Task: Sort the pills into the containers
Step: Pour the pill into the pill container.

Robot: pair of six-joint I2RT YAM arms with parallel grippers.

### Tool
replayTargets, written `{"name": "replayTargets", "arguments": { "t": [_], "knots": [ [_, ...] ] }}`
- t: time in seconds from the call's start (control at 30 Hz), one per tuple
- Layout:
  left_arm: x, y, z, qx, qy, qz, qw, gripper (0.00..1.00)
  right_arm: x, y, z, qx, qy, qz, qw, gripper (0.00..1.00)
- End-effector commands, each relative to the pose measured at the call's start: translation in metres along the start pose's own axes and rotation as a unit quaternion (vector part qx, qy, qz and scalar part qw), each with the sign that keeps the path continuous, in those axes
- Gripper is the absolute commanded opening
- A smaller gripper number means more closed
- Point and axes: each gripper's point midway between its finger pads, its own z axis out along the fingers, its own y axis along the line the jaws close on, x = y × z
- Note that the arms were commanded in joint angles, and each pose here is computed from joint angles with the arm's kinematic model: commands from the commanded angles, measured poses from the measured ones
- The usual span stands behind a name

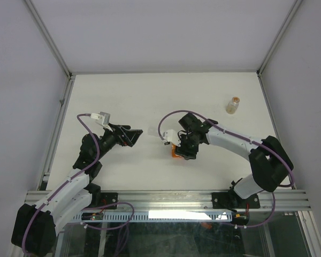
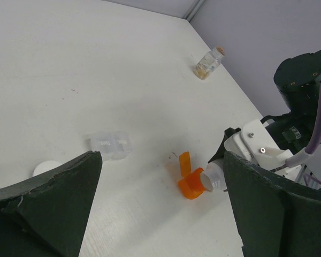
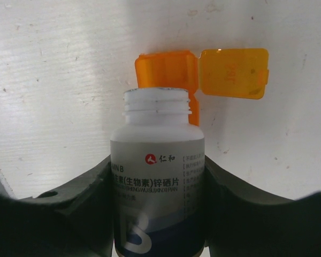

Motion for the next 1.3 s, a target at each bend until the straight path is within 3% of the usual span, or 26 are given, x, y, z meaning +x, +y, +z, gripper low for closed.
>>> {"name": "replayTargets", "arguments": {
  "t": [0.0, 0.07, 0.17, 0.23, 0.33, 0.4, 0.47, 0.57, 0.63, 0.7, 0.8, 0.87, 0.97, 1.03, 1.13, 1.2, 1.27],
  "knots": [
    [-0.022, -0.013, 0.003, 0.025, -0.027, 0.023, 0.999, 0.99, -0.024, 0.003, -0.016, -0.016, -0.038, 0.003, 0.999, 0.00],
    [-0.022, -0.012, 0.003, 0.024, -0.030, 0.021, 0.999, 0.99, -0.012, -0.018, -0.009, 0.050, -0.026, -0.013, 0.998, 0.00],
    [-0.021, -0.013, 0.003, 0.025, -0.028, 0.023, 0.999, 0.99, -0.024, 0.002, -0.016, -0.014, -0.031, 0.005, 0.999, 0.00],
    [-0.022, -0.012, 0.003, 0.024, -0.030, 0.021, 0.999, 0.99, -0.011, -0.016, -0.009, 0.045, -0.015, -0.008, 0.999, 0.00],
    [-0.021, -0.013, 0.004, 0.025, -0.025, 0.023, 0.999, 0.99, -0.027, 0.004, -0.018, -0.012, -0.030, 0.003, 0.999, 0.00],
    [-0.022, -0.013, 0.004, 0.025, -0.029, 0.022, 0.999, 0.99, -0.010, -0.017, -0.010, 0.053, -0.007, -0.011, 0.998, 0.00],
    [-0.021, -0.013, 0.005, 0.025, -0.024, 0.023, 0.999, 0.99, -0.023, 0.002, -0.018, -0.010, -0.015, 0.009, 1.000, 0.00],
    [-0.022, -0.013, 0.004, 0.025, -0.028, 0.022, 0.999, 0.99, -0.012, -0.015, -0.013, 0.046, -0.003, -0.006, 0.999, 0.00],
    [-0.021, -0.012, 0.004, 0.024, -0.025, 0.022, 0.999, 0.99, -0.023, 0.002, -0.018, -0.011, -0.011, 0.013, 1.000, 0.00],
    [-0.022, -0.012, 0.004, 0.024, -0.029, 0.022, 0.999, 0.99, -0.011, -0.018, -0.013, 0.054, 0.001, -0.005, 0.999, 0.00],
    [-0.021, -0.012, 0.004, 0.025, -0.026, 0.022, 0.999, 0.99, -0.027, 0.004, -0.019, -0.003, -0.008, 0.003, 1.000, 0.00],
    [-0.022, -0.012, 0.004, 0.025, -0.028, 0.022, 0.999, 0.99, -0.014, -0.014, -0.012, 0.053, 0.012, -0.013, 0.998, 0.00],
    [-0.021, -0.012, 0.004, 0.025, -0.026, 0.022, 0.999, 0.99, -0.021, 0.001, -0.015, 0.003, 0.010, 0.000, 1.000, 0.00],
    [-0.022, -0.012, 0.004, 0.025, -0.029, 0.022, 0.999, 0.99, -0.014, -0.013, -0.012, 0.048, 0.018, -0.013, 0.999, 0.00],
    [-0.021, -0.012, 0.003, 0.024, -0.029, 0.022, 0.999, 0.99, -0.022, -0.001, -0.014, 0.011, 0.011, -0.003, 1.000, 0.00],
    [-0.022, -0.013, 0.003, 0.025, -0.031, 0.023, 0.999, 0.99, -0.014, -0.014, -0.012, 0.052, 0.021, -0.011, 0.998, 0.00],
    [-0.021, -0.013, 0.003, 0.026, -0.029, 0.023, 0.999, 0.99, -0.026, 0.002, -0.019, 0.001, 0.009, 0.001, 1.000, 0.00]
  ]
}}
